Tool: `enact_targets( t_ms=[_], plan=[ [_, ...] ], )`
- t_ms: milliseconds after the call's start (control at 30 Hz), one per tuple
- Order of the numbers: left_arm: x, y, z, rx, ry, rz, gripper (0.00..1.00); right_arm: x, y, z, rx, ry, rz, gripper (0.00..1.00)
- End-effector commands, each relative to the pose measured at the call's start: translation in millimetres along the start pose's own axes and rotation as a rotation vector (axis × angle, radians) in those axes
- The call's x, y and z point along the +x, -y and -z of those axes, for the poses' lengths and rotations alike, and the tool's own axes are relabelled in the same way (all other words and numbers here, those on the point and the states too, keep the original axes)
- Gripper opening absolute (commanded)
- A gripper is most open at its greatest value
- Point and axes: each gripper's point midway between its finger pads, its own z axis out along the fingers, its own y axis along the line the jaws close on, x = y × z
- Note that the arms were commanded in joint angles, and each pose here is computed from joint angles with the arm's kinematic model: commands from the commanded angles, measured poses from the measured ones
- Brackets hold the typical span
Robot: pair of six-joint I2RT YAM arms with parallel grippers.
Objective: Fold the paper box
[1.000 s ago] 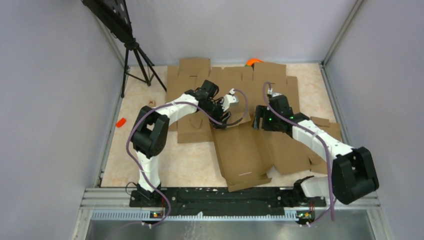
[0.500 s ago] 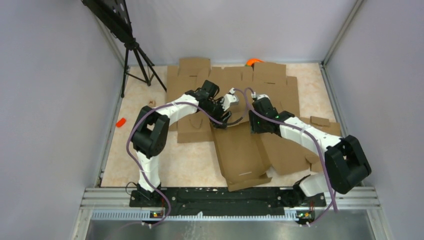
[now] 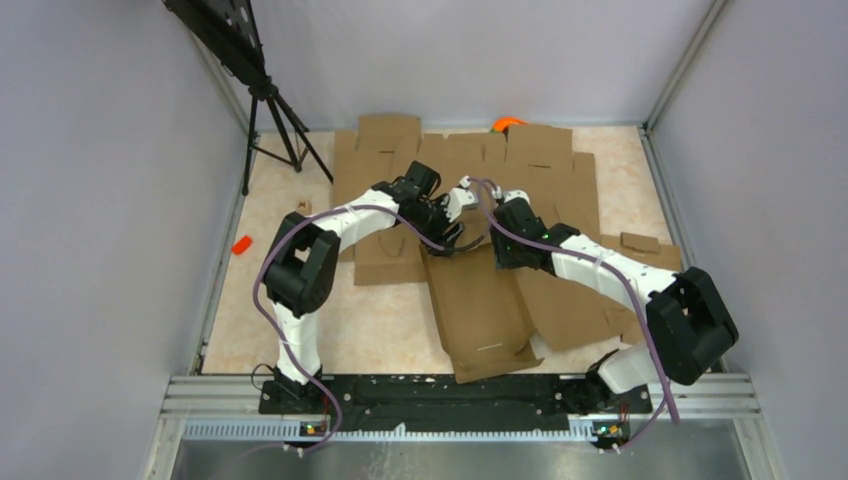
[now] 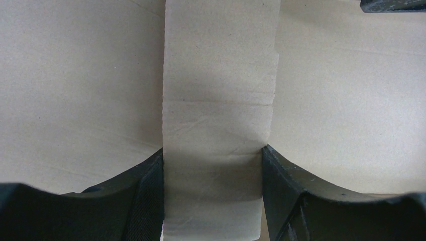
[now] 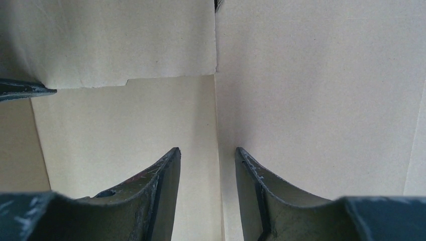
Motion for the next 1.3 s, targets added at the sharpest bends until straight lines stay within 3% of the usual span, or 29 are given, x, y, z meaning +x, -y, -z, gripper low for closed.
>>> enact_targets(
  t_ms=[0, 167, 433, 733, 867, 1000, 1267],
  plan=[
    [11, 5, -11, -0.024, -0.063, 0.014, 0.58, -16, -28, 4, -0.104, 0.048, -0.022, 0.44],
    [13, 4, -16, -0.076, -0.109, -0.006, 0.52, -21, -34, 10, -0.193, 0.063, -0.087, 0.45],
    [7, 6, -14, -0.104, -0.094, -0.024, 0.52, -42, -24, 26, -0.399, 0.165, -0.289, 0.46],
    [7, 4, -14, -0.114, -0.095, -0.030, 0.52, -74, 3, 24, -0.257, 0.194, -0.242, 0.57],
    [8, 4, -15, -0.112, -0.096, -0.031, 0.52, -84, 16, 16, -0.198, 0.190, -0.232, 0.55],
    [8, 4, -15, -0.111, -0.097, -0.031, 0.52, -91, 26, 3, -0.147, 0.171, -0.239, 0.45],
    [7, 5, -14, -0.112, -0.092, -0.039, 0.53, -84, 29, -22, -0.116, 0.092, -0.204, 0.46]
  ],
)
